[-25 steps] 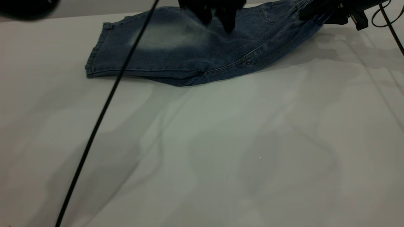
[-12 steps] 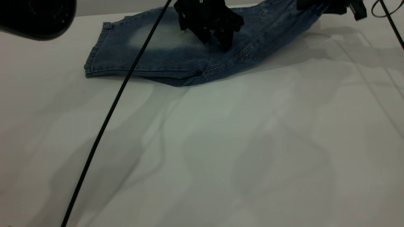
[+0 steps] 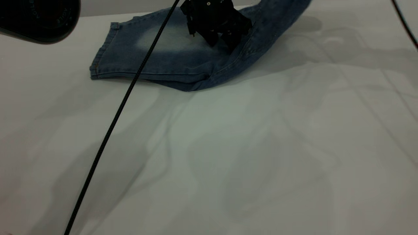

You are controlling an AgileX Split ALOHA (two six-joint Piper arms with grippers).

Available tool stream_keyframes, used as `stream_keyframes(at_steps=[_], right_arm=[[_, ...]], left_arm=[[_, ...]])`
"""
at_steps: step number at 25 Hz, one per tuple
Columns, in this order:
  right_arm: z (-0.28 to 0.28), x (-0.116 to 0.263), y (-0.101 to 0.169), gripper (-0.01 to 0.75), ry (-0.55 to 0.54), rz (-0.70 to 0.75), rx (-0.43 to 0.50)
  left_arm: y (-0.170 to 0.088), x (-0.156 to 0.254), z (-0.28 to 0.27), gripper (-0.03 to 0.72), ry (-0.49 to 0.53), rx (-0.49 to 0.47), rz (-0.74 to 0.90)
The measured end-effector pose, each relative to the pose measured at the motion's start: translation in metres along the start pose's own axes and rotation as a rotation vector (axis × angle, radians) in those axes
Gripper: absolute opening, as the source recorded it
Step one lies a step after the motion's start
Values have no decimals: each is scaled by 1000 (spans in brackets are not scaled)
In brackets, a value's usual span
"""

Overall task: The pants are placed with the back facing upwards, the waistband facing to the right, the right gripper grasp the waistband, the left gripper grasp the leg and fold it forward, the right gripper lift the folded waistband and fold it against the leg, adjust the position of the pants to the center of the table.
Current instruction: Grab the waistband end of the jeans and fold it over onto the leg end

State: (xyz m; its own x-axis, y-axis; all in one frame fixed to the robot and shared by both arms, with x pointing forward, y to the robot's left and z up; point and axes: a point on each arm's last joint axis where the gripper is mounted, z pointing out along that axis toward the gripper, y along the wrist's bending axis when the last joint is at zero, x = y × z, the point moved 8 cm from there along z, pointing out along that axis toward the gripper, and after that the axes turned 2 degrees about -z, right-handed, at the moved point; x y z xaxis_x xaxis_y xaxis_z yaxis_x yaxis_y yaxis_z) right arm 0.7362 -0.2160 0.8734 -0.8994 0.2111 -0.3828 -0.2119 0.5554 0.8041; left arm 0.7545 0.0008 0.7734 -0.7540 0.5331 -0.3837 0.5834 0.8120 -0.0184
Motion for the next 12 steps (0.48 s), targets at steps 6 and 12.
stream_keyframes(at_steps=[6,12], right_arm=[[24,13,27,92,50,-42,-69],[24,12,25,92,44,-41,-58]], left_arm=[[0,4,-1,503,23,1,3],[-1,-5,-32,503,47,7,14]])
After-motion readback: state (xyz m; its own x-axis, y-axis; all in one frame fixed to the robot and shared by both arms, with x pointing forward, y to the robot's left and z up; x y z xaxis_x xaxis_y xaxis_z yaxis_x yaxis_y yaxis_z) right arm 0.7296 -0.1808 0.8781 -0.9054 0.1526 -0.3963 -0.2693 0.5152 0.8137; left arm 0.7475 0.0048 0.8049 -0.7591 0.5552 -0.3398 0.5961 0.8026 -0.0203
